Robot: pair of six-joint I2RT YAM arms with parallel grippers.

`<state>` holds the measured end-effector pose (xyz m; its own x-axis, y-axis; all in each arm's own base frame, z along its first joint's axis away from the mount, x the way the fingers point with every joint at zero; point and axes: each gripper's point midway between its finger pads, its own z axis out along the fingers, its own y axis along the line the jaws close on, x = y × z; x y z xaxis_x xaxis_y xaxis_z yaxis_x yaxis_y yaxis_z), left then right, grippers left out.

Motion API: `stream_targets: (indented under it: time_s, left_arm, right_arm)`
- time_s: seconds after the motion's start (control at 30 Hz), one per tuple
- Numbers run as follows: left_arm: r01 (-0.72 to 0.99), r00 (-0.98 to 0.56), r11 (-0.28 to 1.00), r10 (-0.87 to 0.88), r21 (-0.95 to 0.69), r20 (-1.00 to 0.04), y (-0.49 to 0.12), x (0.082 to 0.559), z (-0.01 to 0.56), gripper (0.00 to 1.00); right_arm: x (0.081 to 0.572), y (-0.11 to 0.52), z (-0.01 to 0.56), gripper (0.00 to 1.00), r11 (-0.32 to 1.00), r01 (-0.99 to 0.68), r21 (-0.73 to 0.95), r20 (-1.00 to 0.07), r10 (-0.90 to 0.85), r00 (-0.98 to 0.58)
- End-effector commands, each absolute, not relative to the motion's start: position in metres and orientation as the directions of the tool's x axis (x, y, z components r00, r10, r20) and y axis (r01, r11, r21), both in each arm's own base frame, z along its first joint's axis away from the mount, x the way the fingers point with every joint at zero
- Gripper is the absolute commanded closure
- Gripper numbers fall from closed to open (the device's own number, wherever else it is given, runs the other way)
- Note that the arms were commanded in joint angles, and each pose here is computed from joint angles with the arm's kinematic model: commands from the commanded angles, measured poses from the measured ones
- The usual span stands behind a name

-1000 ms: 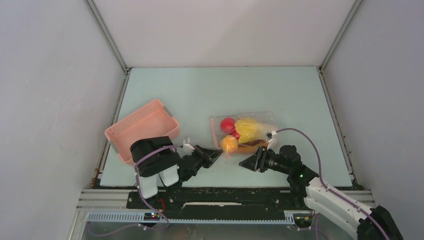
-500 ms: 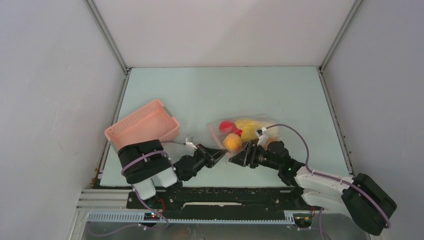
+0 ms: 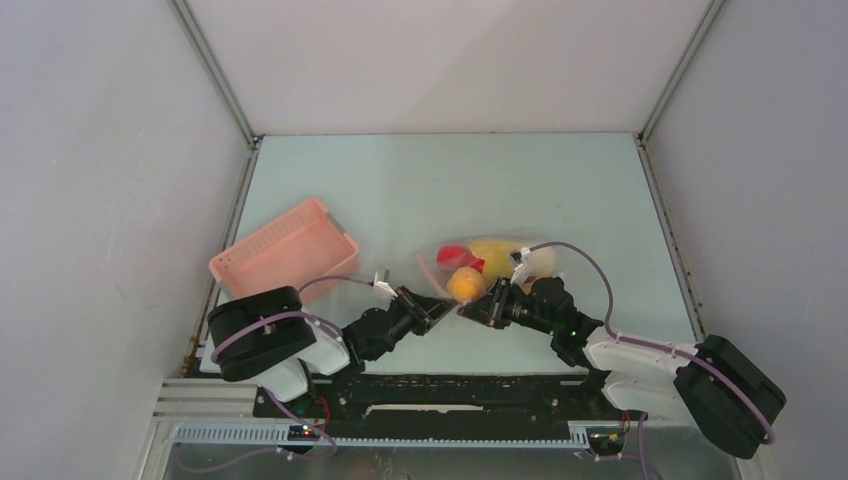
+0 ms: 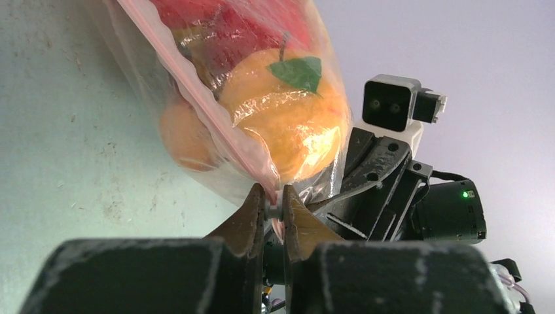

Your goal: Open the zip-top bag and remove the fake food

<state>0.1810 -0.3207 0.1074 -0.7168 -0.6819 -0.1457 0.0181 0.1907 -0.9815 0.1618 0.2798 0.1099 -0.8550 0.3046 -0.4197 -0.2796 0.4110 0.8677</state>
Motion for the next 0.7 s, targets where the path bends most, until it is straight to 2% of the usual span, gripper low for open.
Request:
stream_targets:
  time_s: [0.0, 0.37, 0.57, 0.67]
  left_arm:
    - [0.059, -0.699, 0.182, -0.695, -0.981, -0.171, -0.325, 0.186, 0.125, 0.9]
    - [-0.012, -0.649, 0.259, -0.737, -0.966, -0.189, -0.301, 0.197, 0.107, 0.87]
    - [-0.037, -0.619, 0.244, -0.767, -0.969, -0.169, -0.29, 0.203, 0.103, 0.86]
    - [-0.05, -0.607, 0.225, -0.78, -0.973, -0.15, -0.283, 0.205, 0.102, 0.83]
  right_arm:
    - [0.169, 0.287, 0.135, 1.0, 0.368, -0.338, 0.866, -0.461, 0.327, -0.825]
    - [0.156, 0.265, 0.125, 1.0, 0.436, -0.357, 0.826, -0.507, 0.299, -0.809]
    - [0.152, 0.258, 0.122, 1.0, 0.425, -0.347, 0.836, -0.495, 0.312, -0.811]
    - [0.153, 0.255, 0.123, 1.0, 0.422, -0.346, 0.838, -0.495, 0.32, -0.808]
